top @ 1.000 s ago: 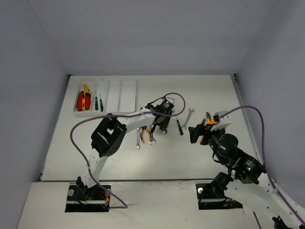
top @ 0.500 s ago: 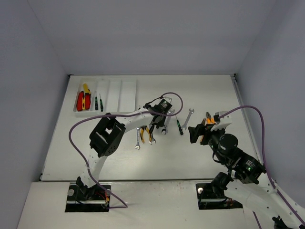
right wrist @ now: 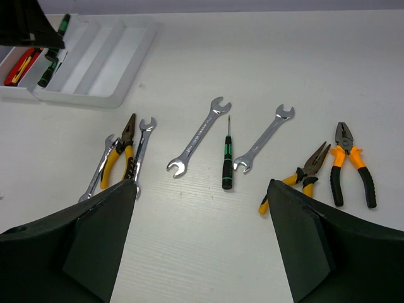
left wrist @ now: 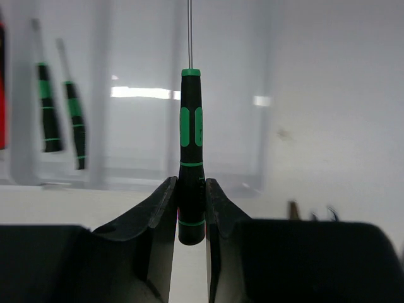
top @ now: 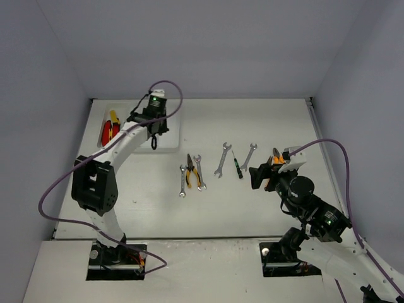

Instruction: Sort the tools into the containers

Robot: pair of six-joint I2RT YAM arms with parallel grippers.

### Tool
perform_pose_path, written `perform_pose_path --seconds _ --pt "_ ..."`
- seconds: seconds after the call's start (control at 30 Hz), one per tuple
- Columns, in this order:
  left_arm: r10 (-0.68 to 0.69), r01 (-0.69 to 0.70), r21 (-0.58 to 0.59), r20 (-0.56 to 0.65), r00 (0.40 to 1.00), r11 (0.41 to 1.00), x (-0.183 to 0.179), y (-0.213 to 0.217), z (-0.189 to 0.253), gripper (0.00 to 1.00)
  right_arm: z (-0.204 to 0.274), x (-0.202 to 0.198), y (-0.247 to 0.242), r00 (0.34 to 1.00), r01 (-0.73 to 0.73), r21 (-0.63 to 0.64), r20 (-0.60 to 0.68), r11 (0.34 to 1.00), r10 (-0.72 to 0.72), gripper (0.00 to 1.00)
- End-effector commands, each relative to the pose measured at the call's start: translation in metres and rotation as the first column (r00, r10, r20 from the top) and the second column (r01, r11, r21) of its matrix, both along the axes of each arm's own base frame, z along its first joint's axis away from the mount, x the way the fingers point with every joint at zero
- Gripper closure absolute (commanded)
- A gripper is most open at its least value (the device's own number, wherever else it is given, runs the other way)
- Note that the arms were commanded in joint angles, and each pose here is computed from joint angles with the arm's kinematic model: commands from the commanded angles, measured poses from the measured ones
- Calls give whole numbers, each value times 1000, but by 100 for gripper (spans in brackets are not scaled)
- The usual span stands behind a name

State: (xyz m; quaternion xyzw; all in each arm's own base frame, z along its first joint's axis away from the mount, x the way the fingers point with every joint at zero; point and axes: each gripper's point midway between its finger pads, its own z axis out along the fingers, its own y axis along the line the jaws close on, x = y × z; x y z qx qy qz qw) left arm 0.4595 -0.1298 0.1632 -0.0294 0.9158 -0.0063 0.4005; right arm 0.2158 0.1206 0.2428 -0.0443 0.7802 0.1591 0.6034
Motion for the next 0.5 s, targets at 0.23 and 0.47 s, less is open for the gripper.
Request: perform_pose_path --seconds 0.23,0.47 --pt "156 -150 119 -42 987 982 58 127 -11 95 12 4 4 1000 -1 42 29 999 0 17" --pt "186 -173 160 -70 980 972 66 153 -21 73 12 4 4 1000 2 45 30 999 -3 17"
